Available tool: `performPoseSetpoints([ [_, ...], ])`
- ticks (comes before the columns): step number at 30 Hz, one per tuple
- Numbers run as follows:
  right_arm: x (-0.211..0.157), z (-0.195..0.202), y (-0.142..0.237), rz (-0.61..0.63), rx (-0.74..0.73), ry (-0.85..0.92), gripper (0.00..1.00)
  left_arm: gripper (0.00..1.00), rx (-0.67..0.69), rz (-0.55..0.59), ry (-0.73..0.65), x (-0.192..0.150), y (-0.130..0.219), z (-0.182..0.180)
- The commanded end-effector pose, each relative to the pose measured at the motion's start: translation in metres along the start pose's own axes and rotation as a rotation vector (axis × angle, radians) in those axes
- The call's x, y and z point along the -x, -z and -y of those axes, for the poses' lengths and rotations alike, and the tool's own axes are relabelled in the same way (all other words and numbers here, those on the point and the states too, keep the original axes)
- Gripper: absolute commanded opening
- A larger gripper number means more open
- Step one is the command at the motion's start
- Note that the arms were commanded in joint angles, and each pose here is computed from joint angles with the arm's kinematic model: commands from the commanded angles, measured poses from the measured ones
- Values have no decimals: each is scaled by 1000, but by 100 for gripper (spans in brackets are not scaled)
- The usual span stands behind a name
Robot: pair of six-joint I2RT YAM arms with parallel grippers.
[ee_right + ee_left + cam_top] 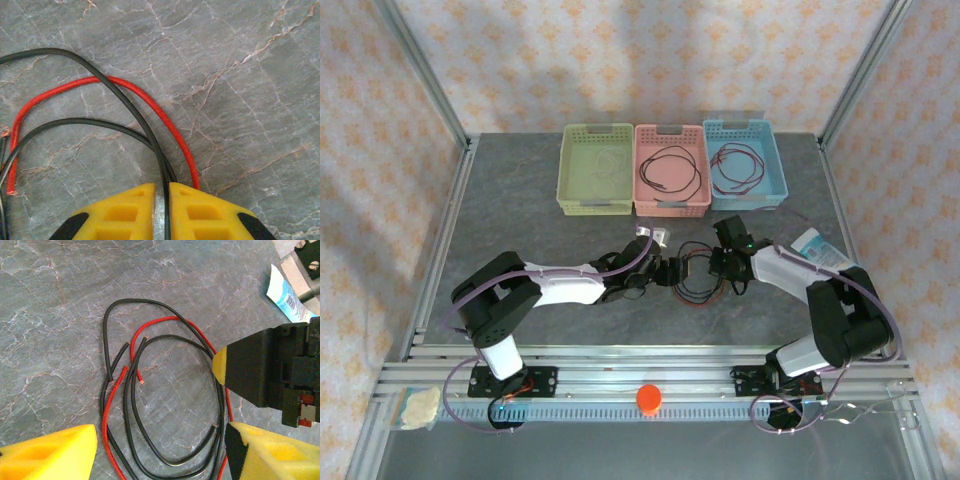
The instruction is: Untangle the cables
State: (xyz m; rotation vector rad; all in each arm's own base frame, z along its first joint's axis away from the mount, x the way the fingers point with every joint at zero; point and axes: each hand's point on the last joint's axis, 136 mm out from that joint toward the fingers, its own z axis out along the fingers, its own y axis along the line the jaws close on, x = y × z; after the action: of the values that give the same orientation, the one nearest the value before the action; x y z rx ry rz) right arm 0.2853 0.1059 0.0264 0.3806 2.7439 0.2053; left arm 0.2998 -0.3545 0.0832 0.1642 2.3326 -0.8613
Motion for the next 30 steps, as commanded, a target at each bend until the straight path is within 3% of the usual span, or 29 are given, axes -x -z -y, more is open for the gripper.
performPoseSetpoints([
  [1,1,6,-2,13,-41,-5,16,70,-9,19,8,5,-2,3],
  [12,-10,3,-18,-39,-45,20,17,69,2,15,-7,7,-2,2],
  [19,-16,18,-24,-55,-224,105,16,69,21,38,-2,13,3,-5],
  [24,-21,15,-31,-65,-235,121,7,69,34,69,23,21,11,-16],
  [27,-13,5,-24,-22,-198,118,0,69,45,83,25,27,16,-21],
  [30,2,-6,-6,53,-149,113,0,69,61,103,25,37,21,-28],
])
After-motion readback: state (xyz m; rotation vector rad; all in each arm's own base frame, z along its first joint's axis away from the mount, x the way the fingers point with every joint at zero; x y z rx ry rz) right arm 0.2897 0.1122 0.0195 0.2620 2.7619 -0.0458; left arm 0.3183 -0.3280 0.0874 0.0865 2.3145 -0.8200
